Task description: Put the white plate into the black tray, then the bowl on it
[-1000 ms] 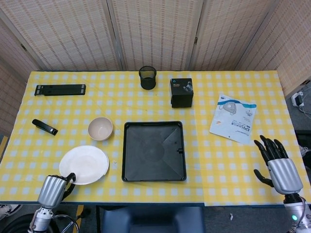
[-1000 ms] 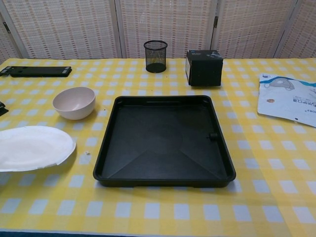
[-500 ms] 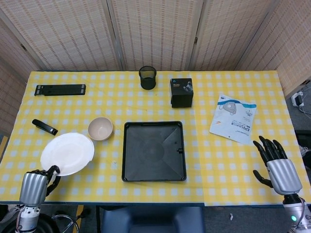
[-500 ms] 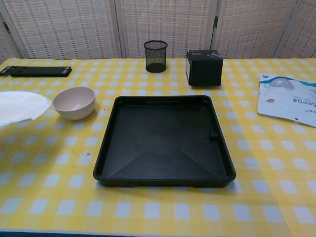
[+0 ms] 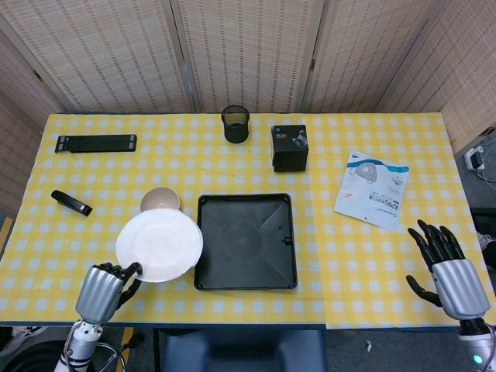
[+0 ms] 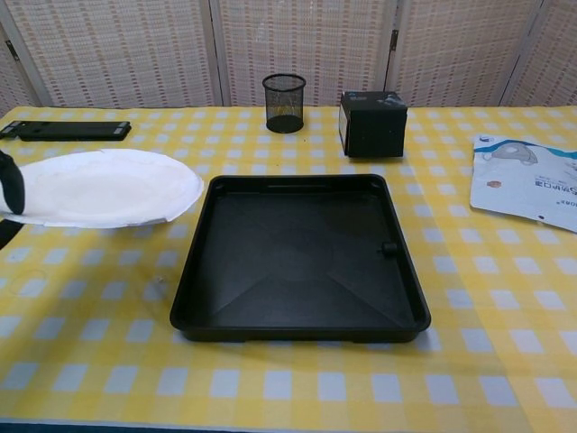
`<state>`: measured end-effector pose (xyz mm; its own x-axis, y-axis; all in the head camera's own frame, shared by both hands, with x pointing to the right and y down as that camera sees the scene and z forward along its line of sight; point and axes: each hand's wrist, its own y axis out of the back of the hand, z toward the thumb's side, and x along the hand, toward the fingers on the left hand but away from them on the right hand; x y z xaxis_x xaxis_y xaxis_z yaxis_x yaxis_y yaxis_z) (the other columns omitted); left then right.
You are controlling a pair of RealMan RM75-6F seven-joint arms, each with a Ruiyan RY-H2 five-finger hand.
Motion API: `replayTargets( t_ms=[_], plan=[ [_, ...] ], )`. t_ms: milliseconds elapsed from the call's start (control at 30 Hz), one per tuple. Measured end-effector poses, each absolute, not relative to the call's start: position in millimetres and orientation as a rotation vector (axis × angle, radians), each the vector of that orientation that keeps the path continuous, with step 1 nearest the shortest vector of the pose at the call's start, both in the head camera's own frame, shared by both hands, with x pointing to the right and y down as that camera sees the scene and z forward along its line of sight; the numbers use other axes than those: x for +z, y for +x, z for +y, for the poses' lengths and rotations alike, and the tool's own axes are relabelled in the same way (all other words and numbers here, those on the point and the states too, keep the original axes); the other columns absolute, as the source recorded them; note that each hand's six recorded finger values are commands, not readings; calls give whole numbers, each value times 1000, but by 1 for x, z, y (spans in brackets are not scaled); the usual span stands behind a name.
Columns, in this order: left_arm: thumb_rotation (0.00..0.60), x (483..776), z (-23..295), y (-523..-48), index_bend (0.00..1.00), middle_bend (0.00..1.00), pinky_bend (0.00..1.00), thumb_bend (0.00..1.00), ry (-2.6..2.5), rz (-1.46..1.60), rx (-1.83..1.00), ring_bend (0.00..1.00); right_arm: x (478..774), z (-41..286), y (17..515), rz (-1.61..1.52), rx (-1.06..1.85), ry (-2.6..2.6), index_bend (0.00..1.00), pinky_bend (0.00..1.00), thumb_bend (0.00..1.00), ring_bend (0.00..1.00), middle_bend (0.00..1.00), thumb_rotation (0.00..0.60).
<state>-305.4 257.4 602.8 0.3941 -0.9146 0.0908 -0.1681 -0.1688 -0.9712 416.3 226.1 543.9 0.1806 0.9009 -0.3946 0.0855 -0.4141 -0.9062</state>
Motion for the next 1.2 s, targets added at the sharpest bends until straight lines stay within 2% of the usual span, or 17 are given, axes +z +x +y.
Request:
replayTargets(
  t_ms=[467, 1200],
  plan=[
    [600, 640, 234, -233, 625, 1000, 1000, 487, -1761, 911, -835, 1000, 532, 221, 434, -1036, 1350, -1616, 0, 0, 313, 0, 0, 600],
    [600, 697, 234, -155, 625, 1000, 1000, 494, -1920, 859, -813, 1000, 496, 223, 466, -1208, 1334, -1483, 0, 0, 313, 0, 0, 600]
  ],
)
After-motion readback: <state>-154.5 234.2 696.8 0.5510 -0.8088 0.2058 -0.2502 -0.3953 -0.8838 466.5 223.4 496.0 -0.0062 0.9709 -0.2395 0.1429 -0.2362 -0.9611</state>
